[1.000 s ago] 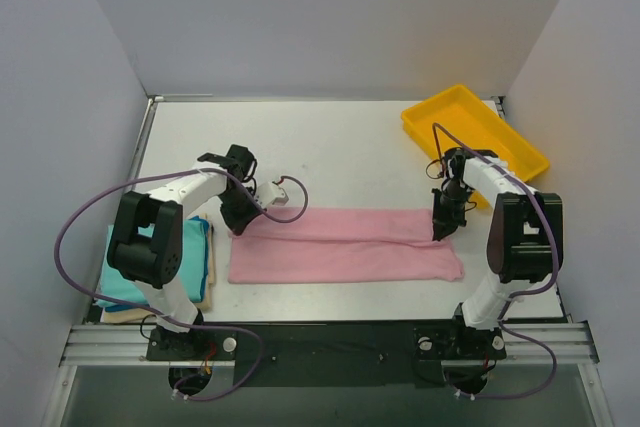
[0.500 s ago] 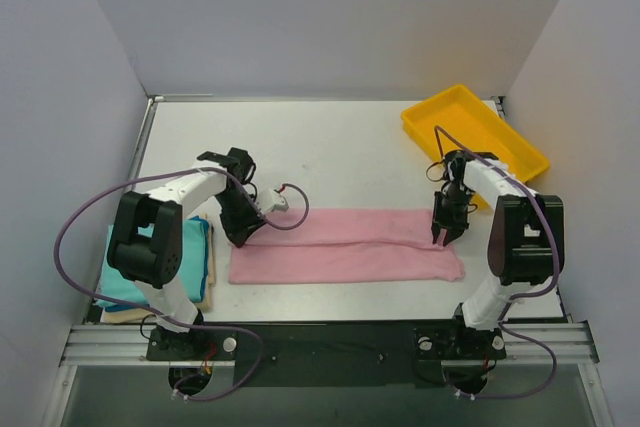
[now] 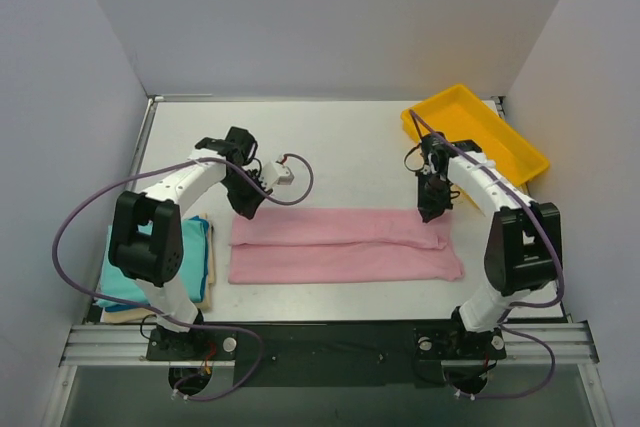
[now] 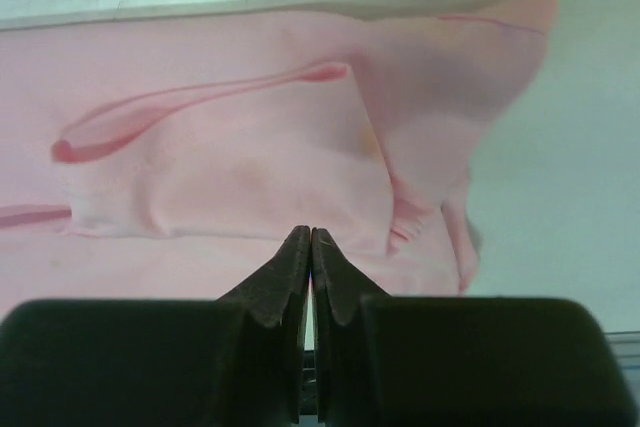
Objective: Fold and stack the t-shirts
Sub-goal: Fold the other side of the tshirt into a rectangle, then rotate the tshirt 90 degrees
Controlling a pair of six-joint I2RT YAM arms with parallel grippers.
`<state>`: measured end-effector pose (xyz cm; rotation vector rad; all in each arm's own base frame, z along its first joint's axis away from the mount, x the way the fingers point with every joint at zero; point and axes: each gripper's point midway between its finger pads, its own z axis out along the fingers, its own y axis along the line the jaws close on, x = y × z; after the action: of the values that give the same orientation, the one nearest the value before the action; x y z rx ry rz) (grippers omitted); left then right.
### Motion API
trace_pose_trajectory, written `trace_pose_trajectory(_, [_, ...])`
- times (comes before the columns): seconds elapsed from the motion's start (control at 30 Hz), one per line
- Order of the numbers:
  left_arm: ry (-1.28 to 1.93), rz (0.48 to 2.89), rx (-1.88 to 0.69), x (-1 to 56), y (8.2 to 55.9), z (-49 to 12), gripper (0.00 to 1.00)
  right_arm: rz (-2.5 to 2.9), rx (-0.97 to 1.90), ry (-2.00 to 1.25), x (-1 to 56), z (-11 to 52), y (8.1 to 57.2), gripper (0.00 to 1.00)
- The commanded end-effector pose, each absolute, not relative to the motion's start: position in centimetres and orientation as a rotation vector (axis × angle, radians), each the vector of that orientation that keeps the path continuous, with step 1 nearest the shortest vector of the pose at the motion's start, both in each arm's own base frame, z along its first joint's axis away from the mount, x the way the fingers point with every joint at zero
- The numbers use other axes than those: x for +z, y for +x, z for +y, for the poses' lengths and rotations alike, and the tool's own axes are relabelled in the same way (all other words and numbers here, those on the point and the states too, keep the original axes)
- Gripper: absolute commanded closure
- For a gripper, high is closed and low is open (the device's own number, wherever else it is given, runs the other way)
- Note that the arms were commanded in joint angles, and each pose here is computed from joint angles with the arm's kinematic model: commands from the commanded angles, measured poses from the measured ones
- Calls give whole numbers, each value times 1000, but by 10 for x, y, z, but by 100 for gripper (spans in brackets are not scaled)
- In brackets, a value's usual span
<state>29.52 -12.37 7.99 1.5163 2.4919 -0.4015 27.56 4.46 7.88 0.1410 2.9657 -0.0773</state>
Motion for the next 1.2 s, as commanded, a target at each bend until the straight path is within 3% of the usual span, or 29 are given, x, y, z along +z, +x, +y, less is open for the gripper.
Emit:
trace_pose_trajectory(0.0, [1426,2520,-256,46,312,-115,92,3061,-40,261,41,47,273,100])
trace_pose_trajectory(0.23, [1498,2619,-198,13,276,-89,93,3104,-107,537,10,10,247,100])
trace_pose_trajectory(0.5, [1488,2623,-339,31,261,-100,90,3067,-54,480,24,7,256,100])
trace_pose_trajectory(0.7, [1382,2471,-470,92,300,-134,80,2943,-110,480,52,-3,292,100])
trace_pose_trajectory(0.9, [1290,2478,-277,68,338,-123,77,3036,-162,488,28,-6,295,100])
trace_pose_trajectory(1.07, [1278,2550,-302,38,334,-117,77,3086,-5,321,18,18,325,100])
trace_pose_trajectory(1.17, [1231,2514,-380,59,333,-120,76,3152,-45,124,10,45,340,100])
